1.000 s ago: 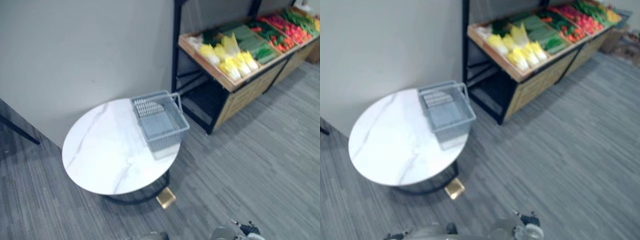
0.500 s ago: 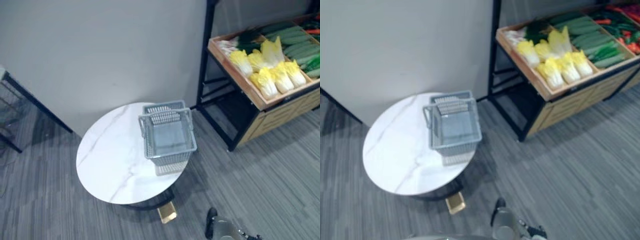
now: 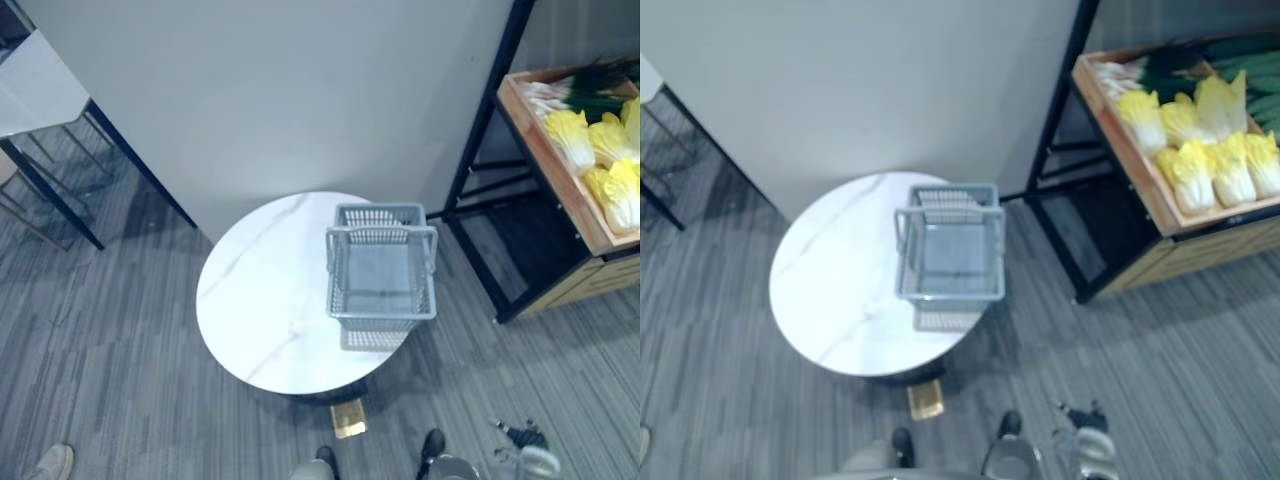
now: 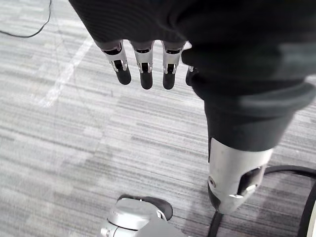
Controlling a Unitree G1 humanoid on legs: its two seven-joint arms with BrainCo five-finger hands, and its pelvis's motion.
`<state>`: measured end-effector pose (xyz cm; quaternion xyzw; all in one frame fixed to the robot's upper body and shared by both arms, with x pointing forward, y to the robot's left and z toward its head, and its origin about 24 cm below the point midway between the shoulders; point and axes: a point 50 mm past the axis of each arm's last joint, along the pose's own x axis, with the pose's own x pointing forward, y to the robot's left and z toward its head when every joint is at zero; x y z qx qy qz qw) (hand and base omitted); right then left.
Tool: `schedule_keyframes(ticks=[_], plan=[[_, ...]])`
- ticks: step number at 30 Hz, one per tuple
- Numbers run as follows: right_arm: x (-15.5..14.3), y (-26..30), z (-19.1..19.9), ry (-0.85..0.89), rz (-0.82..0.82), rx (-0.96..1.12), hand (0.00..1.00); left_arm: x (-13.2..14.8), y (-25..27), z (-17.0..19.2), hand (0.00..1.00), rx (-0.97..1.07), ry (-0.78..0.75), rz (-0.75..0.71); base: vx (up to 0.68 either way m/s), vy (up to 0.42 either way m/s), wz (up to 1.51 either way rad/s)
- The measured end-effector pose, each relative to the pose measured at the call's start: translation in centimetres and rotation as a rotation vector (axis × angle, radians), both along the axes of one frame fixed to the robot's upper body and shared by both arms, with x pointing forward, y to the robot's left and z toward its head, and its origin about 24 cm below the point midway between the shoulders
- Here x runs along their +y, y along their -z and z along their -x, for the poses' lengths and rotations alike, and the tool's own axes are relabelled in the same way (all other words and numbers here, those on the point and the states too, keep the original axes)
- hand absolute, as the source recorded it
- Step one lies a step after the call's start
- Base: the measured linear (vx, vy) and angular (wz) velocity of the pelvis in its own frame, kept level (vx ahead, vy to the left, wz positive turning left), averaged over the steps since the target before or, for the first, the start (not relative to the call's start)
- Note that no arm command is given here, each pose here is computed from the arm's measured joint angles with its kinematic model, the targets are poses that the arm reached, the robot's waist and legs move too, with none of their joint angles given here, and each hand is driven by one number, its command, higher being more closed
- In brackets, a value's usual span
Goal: Pick vegetable in the basket
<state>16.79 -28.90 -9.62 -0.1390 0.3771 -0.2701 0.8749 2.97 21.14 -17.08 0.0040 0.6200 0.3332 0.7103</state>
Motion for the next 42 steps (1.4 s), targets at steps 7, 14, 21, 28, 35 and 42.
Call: schedule_keyframes(ticks=[7, 14, 21, 28, 35, 42], plan=[[-4.2, -14.9, -8.8, -0.317, 0.630, -0.335, 0.00, 0.5, -0.5, -2.3, 0.00, -0.051, 0.209, -0.052, -0.01, 0.030, -0.24], [4.1, -25.2, -15.1, -0.693, 0.870, -0.705, 0.00, 1.7, -0.8, -2.8, 0.00, -0.050, 0.253, -0.079, -0.01, -0.010, 0.11], [8.8, -32.5, -19.3, -0.900, 1.080, -0.798, 0.00, 1.6, -0.7, -2.9, 0.00, -0.045, 0.254, -0.074, 0.00, 0.003, 0.24], [9.5, -34.6, -21.2, -0.920, 1.152, -0.734, 0.00, 1.7, -0.9, -3.5, 0.00, -0.058, 0.245, -0.091, 0.00, 0.011, 0.10], [8.8, -34.3, -22.4, -0.892, 1.155, -0.649, 0.00, 1.5, -1.3, -5.4, 0.00, -0.111, 0.289, -0.104, 0.00, 0.008, 0.04], [10.2, -34.2, -23.1, -0.925, 1.176, -0.625, 0.00, 1.4, -1.3, -5.6, 0.00, -0.120, 0.301, -0.110, -0.01, 0.004, -0.06]])
